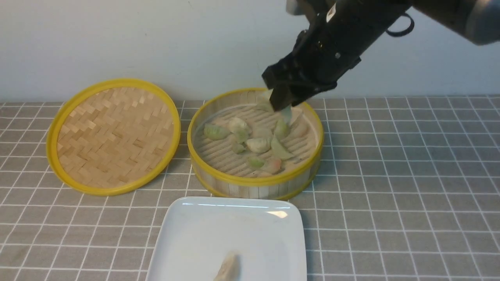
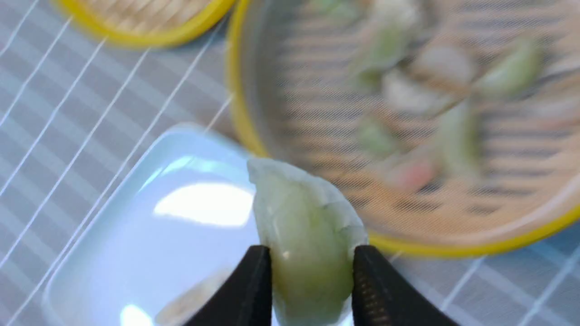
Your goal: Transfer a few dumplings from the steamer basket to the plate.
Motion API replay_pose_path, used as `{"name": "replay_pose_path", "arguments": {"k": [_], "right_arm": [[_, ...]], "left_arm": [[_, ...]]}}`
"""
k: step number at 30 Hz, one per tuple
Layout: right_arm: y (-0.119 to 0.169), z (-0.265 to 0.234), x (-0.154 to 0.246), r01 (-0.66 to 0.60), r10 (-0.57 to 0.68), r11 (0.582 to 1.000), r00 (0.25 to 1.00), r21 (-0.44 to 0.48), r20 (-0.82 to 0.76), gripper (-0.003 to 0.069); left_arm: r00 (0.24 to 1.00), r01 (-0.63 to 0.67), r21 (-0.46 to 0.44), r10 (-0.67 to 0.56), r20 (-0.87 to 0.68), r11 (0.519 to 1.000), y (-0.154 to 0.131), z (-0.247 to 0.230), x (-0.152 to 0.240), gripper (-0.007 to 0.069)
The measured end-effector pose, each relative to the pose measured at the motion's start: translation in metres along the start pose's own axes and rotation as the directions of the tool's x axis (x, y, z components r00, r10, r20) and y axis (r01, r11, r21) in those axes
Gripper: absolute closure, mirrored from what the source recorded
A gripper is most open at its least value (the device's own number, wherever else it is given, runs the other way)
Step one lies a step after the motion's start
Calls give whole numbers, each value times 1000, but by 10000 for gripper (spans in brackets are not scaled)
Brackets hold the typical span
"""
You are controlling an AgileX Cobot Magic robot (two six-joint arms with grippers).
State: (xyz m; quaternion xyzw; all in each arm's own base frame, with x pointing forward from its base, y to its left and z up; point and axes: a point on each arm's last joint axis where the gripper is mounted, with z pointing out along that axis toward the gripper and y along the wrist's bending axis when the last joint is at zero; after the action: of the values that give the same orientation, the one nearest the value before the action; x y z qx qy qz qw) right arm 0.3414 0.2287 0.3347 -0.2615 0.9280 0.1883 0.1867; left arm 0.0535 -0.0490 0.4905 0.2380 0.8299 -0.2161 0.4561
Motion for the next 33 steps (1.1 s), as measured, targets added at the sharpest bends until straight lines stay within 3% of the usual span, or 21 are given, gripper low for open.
{"name": "replay_pose_path", "arguments": {"k": [3,9,16,20,24,27,29,33], "right_arm": [[20,23,22,38,-41,999,994,-32,-104,446],[35,76,48,45,-51,999,961,-29,-272,446],[29,123,55,8,-8,1000,944,0,-331,441],[24,136,58,-4,14,1000,937,30,-348,372],[27,129,50,-31,44,999,940,44,-337,274],[30,121,40,-27,36,999,952,36,-303,246],[33,112,33,-20,27,999,963,29,-270,242],[47,57,17,4,-4,1000,991,1,-133,304]], "left_arm": [[1000,0,1,0,0,1000,0,0,0,630],[1000,1,2,-1,0,1000,0,0,0,630],[1000,-6,10,6,0,1000,-1,0,0,630],[1000,-3,25,3,0,1000,-2,0,0,630],[1000,-7,29,7,0,1000,-3,0,0,630],[1000,-9,29,9,0,1000,-3,0,0,630],[1000,-11,29,11,0,1000,-3,0,0,630],[1000,-23,28,23,0,999,-3,0,0,630]]}}
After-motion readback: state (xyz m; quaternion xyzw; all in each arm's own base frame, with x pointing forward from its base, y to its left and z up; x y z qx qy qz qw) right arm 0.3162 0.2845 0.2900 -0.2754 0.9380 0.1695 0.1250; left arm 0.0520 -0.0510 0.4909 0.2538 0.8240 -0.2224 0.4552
